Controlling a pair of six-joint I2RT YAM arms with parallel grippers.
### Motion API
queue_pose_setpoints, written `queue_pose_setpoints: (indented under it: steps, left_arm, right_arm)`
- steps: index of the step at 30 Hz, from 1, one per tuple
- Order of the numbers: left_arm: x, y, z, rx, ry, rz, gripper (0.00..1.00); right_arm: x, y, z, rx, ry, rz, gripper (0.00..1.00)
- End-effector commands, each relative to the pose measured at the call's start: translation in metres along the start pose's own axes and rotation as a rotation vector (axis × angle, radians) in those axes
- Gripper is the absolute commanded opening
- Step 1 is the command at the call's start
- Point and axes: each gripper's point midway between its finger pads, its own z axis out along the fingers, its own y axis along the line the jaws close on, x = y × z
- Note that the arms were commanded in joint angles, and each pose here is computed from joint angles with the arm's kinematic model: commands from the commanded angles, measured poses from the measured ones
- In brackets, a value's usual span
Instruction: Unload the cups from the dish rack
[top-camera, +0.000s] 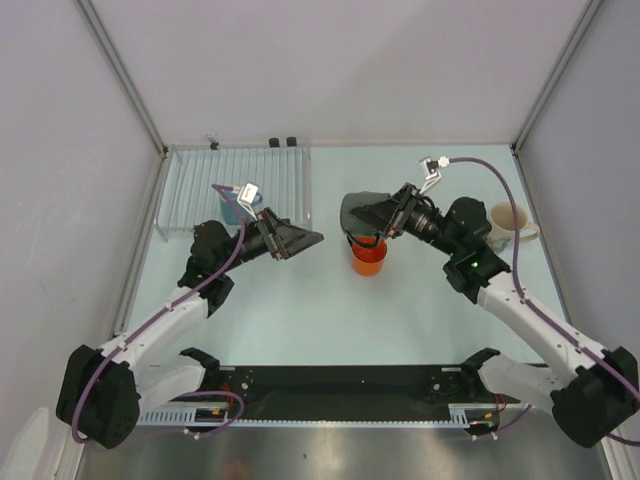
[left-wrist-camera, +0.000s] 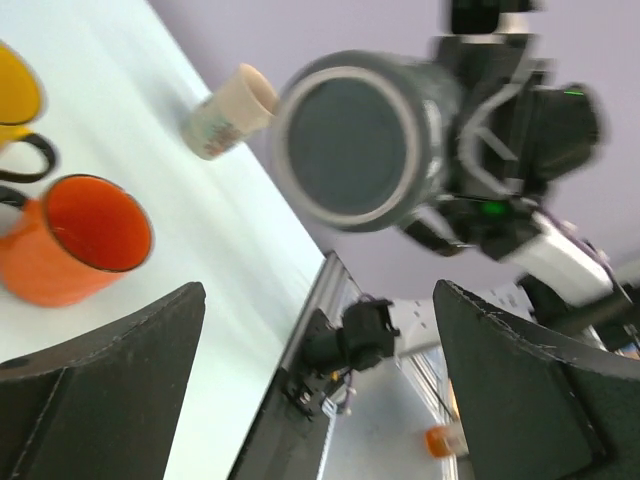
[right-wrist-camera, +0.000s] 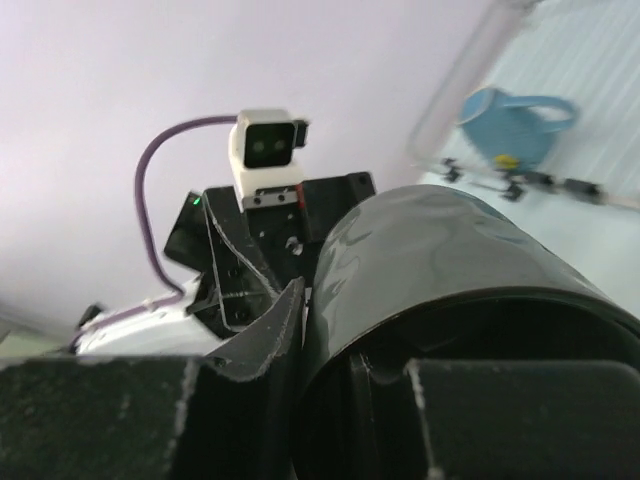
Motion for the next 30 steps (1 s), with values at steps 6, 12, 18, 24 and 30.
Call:
queue_pose_setpoints:
  steps: [6, 12, 18, 24, 30]
  left_arm:
    - [-0.017, 0.058, -0.006, -0.362, -0.082, -0.042, 1.0]
    - [-0.005, 0.095, -0.03, -0.602, -0.048, -0.055, 1.0]
    - [0.005, 0.114, -0.051, -0.733, -0.036, -0.064, 0.99]
    - [0.018, 0.122, -0.059, -0.77, -0.014, -0.101, 0.98]
    - [0.019, 0.119, -0.063, -0.763, -0.021, -0.096, 0.98]
  right_arm:
    - [-0.016, -0.032, -0.038, 0.754, 0.041, -0.281, 0.0]
    - [0.043, -0.071, -0.065, 1.023, 0.114, -0.333, 0.0]
    - [0.098, -0.099, -0.078, 1.156, 0.238, -0.425, 0.0]
    - [0.136, -0.131, -0.074, 1.206, 0.335, -0.4, 0.0]
    - [0.156, -0.157, -0.069, 1.179, 0.355, -0.337, 0.0]
